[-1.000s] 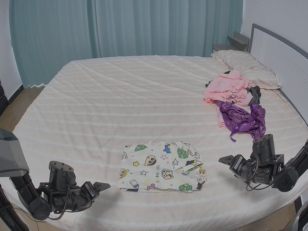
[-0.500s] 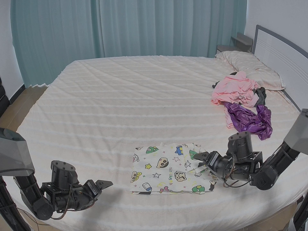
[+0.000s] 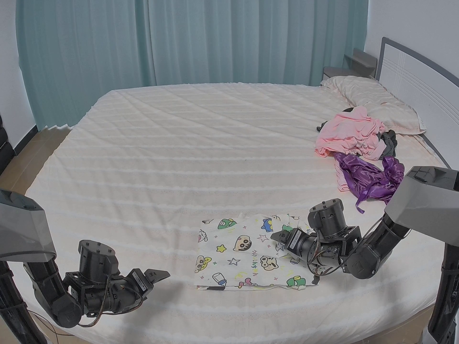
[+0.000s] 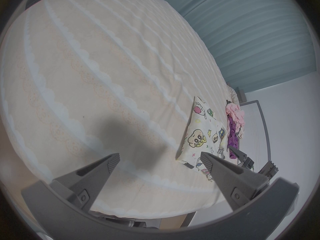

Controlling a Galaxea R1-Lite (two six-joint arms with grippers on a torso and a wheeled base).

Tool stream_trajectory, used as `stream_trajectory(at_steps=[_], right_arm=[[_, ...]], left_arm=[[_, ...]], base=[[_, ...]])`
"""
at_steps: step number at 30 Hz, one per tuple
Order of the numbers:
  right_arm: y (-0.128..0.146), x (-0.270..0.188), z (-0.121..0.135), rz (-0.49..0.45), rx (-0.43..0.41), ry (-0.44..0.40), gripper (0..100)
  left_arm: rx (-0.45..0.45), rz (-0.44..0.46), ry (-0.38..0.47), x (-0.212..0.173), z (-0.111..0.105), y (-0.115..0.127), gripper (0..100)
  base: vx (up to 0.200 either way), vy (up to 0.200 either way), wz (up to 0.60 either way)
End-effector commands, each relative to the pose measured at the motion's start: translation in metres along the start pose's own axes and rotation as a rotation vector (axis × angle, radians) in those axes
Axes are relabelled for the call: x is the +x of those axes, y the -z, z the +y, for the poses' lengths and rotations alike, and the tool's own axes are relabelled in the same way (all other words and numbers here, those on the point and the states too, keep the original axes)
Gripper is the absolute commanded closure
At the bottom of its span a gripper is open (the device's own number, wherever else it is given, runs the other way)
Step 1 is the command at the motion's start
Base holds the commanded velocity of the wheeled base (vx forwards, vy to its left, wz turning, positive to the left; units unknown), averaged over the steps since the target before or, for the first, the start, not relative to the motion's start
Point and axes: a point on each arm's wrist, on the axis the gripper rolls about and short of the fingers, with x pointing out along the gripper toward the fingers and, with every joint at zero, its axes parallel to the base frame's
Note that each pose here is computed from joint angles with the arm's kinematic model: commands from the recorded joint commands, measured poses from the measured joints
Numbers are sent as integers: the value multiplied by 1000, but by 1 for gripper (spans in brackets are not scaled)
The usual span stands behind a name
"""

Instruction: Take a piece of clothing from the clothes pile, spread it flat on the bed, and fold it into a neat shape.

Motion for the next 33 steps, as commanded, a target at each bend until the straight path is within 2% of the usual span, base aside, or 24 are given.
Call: stream_trajectory(at_steps=[1,12,20,27,28,31,33], right_arm=[[1,2,-1,-1,-14,14,0],[-3,-14,-1,0,-22,75,0],[10,2,-6,33,-32,97,0],[-6,9,-1,-49,0,27,0],[-19,15,-5,-101,30,7,0],[-30,18,-10,-145,50,-9,0],[-47,19,-20,-208,81,-20,0]], left_arm=[[1,3,-4,1,1,0,0],[6,0,-3,2,1,0,0],[11,-5,2,5,1,1,0],[12,-4,4,6,0,2,0],[12,-6,3,6,0,2,0],[13,-4,4,6,0,2,0],[14,-4,2,6,0,2,0]], base=[[0,0,0],[0,0,0],[0,0,0],[0,0,0],[0,0,0],[0,0,0],[0,0,0]])
